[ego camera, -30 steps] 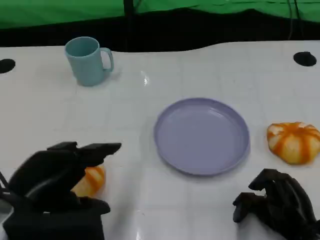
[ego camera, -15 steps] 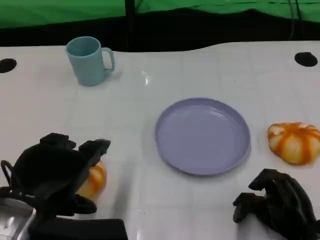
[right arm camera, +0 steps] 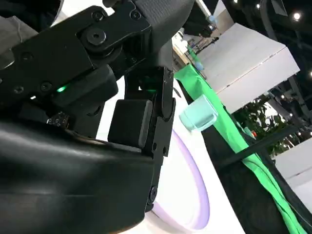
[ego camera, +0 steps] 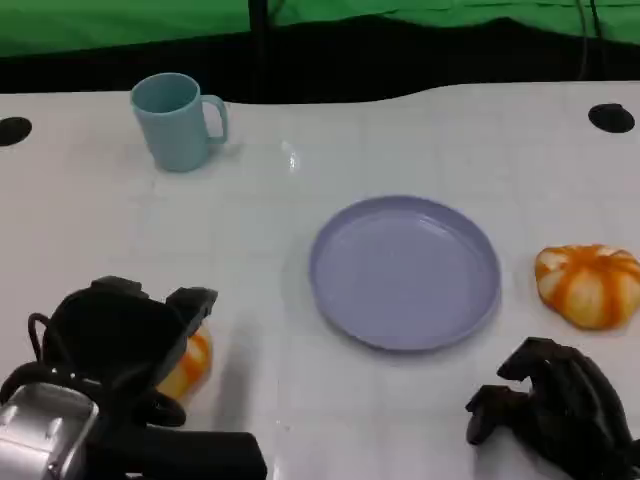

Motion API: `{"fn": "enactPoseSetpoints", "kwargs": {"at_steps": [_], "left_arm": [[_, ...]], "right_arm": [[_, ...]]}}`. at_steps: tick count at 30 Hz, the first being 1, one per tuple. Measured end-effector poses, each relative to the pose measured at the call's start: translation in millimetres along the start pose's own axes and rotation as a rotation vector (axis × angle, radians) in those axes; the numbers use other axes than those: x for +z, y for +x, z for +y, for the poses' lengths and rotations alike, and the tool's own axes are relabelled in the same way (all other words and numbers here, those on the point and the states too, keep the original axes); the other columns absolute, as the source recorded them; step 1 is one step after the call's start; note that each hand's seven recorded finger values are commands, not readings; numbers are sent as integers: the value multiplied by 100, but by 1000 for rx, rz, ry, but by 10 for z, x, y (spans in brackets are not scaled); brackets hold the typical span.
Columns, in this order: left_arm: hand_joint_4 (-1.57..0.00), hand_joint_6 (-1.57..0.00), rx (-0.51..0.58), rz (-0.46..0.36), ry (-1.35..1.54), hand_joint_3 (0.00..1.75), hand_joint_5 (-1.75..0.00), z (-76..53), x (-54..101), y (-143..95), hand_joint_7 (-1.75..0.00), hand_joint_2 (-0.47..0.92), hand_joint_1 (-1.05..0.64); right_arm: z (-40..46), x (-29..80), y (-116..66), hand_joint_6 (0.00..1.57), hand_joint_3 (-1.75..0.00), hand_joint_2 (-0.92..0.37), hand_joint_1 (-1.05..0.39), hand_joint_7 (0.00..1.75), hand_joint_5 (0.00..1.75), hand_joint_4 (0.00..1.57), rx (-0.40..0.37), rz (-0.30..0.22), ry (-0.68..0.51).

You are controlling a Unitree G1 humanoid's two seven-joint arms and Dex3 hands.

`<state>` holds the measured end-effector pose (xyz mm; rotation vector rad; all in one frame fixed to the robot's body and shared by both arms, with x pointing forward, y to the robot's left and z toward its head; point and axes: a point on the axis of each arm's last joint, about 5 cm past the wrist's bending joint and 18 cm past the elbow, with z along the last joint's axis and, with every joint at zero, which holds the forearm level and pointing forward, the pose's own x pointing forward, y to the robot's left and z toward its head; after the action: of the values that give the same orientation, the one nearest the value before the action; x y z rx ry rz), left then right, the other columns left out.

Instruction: Grasp the bread from the table and place it into the plate.

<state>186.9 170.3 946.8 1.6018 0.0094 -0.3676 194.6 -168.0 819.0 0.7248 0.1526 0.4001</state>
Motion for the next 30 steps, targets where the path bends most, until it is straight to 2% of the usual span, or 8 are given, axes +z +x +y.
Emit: {"fn": "enactPoseSetpoints", "kwargs": {"at_steps": [2,5,8,14,22,27,29,30], "left_arm": [[-40,-32,-35,25,31,0,-27,-48,-3,135,-1,82,-65],[-40,-31,-124,96,51,0,-27,-190,-31,300,0,82,-65],[-40,-30,-152,96,68,0,-28,-238,-14,386,0,82,-65],[-48,-31,-165,123,88,0,-36,-299,-34,495,0,81,-61],[-41,-33,-140,135,95,0,-56,-414,-76,590,0,82,-54],[-42,-35,-124,136,70,1,-57,-444,-109,648,-1,83,-48],[-40,-39,-119,130,61,0,-87,-449,-113,667,0,87,-45],[-39,-40,-121,127,51,0,-92,-457,-120,681,0,87,-44]], "right_arm": [[-2,0,-7,157,0,-75,-103,31,72,155,-3,0,1],[10,-1,-1,157,0,-75,-102,30,71,155,2,-3,1],[4,3,-8,157,0,-76,-102,29,70,155,0,-5,1],[11,7,-2,157,0,-75,-103,31,71,157,2,-6,-1],[13,10,-2,157,0,-76,-103,31,72,155,3,-7,-3],[12,10,-2,157,0,-75,-102,30,71,155,4,-8,-2],[11,10,-3,157,0,-75,-102,30,70,155,4,-8,-2],[11,10,-3,157,0,-75,-102,30,70,155,4,-8,-1]]}}
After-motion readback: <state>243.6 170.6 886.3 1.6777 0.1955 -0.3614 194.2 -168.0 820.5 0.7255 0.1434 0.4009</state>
